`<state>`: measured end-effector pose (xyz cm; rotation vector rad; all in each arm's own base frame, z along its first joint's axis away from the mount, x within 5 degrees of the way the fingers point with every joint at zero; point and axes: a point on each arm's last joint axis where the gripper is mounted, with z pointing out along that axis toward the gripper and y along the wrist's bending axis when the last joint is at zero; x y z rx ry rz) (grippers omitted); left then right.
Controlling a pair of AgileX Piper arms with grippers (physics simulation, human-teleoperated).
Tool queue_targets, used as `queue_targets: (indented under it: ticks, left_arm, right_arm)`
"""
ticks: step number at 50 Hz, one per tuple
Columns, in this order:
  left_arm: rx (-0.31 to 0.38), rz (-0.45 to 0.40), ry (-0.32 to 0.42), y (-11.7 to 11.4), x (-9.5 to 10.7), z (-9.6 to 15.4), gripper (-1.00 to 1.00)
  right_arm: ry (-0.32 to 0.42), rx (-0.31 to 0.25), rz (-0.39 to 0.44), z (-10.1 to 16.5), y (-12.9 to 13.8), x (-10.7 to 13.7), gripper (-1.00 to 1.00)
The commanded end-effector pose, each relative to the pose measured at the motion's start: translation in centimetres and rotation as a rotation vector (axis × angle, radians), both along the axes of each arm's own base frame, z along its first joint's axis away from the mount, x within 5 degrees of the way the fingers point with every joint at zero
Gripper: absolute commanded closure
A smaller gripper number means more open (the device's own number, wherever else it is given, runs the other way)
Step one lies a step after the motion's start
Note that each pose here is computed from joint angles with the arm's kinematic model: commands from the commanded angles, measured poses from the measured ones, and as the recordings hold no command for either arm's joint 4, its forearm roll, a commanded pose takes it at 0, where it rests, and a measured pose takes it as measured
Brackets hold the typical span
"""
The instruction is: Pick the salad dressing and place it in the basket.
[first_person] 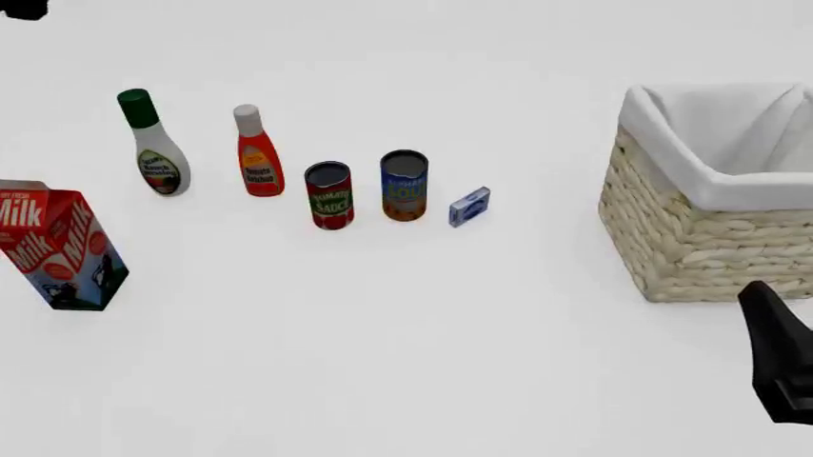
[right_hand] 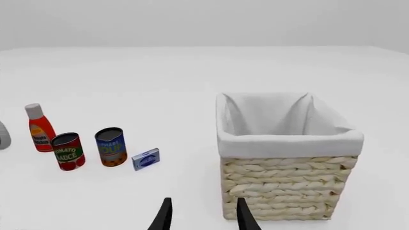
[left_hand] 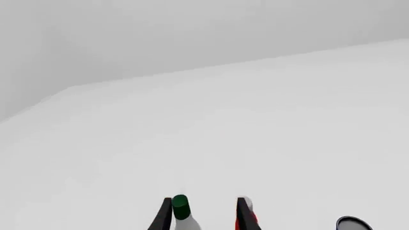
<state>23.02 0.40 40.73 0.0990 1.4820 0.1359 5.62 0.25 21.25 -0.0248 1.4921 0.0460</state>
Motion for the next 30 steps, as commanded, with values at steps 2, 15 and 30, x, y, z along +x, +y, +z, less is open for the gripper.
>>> queue_targets:
  ticks: [2,15,30]
  left_arm:
    - [0.027,0.016,0.087,0.5,6.3,0.1,-1.0]
    - [-0.034,0.067,0.176,2.5,11.2,-0.9,-1.0]
    - [-0.084,0.12,0.258,4.7,14.3,-3.9,-1.0]
  right_arm:
    - [0.0,0.001,0.008,0.0,0.0,0.0,-1.0]
    - [-0.005,0.002,0.009,0.1,0.0,0.0,-1.0]
    - [-0.006,0.009,0.019,0.1,0.1,0.0,-1.0]
